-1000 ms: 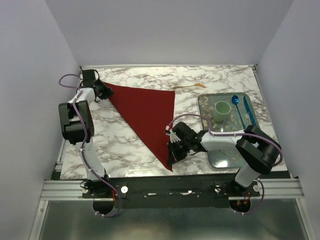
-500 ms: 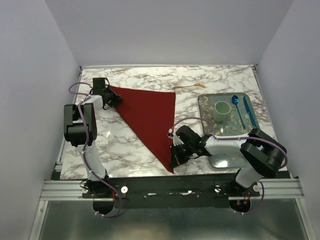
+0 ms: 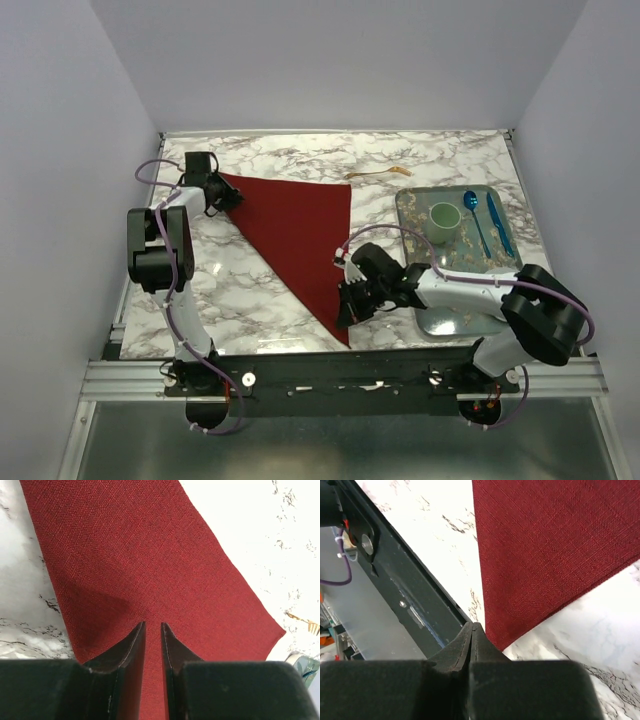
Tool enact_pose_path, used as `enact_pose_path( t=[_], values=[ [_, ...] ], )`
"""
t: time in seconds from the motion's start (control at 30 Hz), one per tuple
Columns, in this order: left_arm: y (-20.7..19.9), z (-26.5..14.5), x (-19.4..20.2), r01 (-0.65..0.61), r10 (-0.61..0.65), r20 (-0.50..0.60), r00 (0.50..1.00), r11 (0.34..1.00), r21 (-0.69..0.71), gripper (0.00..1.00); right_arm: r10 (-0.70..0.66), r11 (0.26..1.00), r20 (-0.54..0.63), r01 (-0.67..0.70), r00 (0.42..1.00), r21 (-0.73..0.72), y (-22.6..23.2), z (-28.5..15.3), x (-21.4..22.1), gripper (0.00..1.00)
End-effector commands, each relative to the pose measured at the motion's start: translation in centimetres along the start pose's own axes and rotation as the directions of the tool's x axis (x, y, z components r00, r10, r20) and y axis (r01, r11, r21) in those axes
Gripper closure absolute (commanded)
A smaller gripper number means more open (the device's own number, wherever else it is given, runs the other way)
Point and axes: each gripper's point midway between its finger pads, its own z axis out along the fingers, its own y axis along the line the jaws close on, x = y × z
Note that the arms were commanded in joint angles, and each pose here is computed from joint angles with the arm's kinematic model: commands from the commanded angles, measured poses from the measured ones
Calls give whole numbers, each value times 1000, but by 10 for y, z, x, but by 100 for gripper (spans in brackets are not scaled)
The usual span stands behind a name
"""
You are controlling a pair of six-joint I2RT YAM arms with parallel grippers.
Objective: Fold the napkin, place the utensils inside, and roll it up
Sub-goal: Fold the napkin
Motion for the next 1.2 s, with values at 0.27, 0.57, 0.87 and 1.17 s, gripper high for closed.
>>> enact_pose_path(
  t=[0.27, 0.57, 0.87, 1.17],
  values=[
    [12, 17, -69, 73, -71, 89, 994, 997, -21, 73, 30, 998, -99, -24, 995, 62, -27, 10, 43, 93],
    [27, 27, -126, 102, -98, 144, 985, 994, -25, 73, -3, 1000, -37, 4, 999, 24, 0, -9, 18, 93],
    [56, 65, -141, 154, -143, 128, 981, 985, -81, 73, 23, 998, -60, -19, 998, 54, -12, 5, 22, 93],
    [104, 54, -171, 223, -196, 193, 961, 966, -132, 73, 37, 996, -134, -25, 990, 91, -29, 24, 48, 93]
  ],
)
